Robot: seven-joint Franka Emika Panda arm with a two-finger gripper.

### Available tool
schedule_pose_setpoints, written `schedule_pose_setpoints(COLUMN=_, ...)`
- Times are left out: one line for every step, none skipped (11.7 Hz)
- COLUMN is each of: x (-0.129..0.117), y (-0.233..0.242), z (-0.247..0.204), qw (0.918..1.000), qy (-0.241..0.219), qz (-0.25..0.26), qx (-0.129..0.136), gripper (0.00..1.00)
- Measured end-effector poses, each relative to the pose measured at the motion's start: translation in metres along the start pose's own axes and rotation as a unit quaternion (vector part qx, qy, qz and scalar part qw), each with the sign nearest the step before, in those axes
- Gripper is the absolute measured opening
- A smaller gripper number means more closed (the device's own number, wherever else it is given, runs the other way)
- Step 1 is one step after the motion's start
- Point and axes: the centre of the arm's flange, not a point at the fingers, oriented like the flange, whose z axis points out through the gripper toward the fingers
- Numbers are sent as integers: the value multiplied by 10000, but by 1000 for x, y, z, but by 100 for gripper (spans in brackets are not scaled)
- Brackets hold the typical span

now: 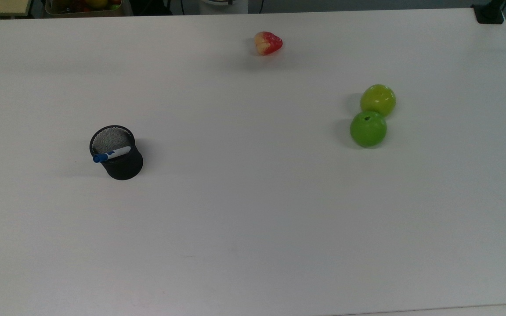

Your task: Take marker pen

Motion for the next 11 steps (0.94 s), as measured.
schedule_pose_setpoints(x=0, y=0, z=0, qw=10000, qy=0, qz=0, qx=0, gripper=100)
schedule_pose_setpoints(x=0, y=0, z=0, qw=10000, qy=-3, qz=0, qx=0, gripper=100)
schedule_pose_setpoints(x=1, y=0, z=1, qw=10000, qy=1, qz=-1, qx=0, gripper=100)
schedule_pose_setpoints(x=2, y=0, z=1, qw=10000, qy=16, qz=-1, qx=2, gripper=100)
schedule_pose_setpoints(x=3, y=0, z=2, qw=10000, qy=22, qz=-2, qx=2, gripper=100)
schedule_pose_setpoints(x=3, y=-1, z=3, qw=10000, qy=20, qz=-2, qx=2, gripper=100)
schedule_pose_setpoints(x=3, y=-1, z=3, qw=10000, qy=18, qz=-2, qx=2, gripper=100)
schedule_pose_setpoints(x=3, y=-1, z=3, qw=10000, qy=17, qz=-2, qx=2, gripper=100)
schedule_pose_setpoints(x=3, y=-1, z=3, qw=10000, qy=17, qz=-3, qx=2, gripper=100)
schedule_pose_setpoints(x=3, y=-1, z=3, qw=10000, qy=17, qz=-15, qx=2, gripper=100)
schedule_pose_setpoints(x=3, y=-1, z=3, qw=10000, qy=17, qz=-61, qx=2, gripper=100)
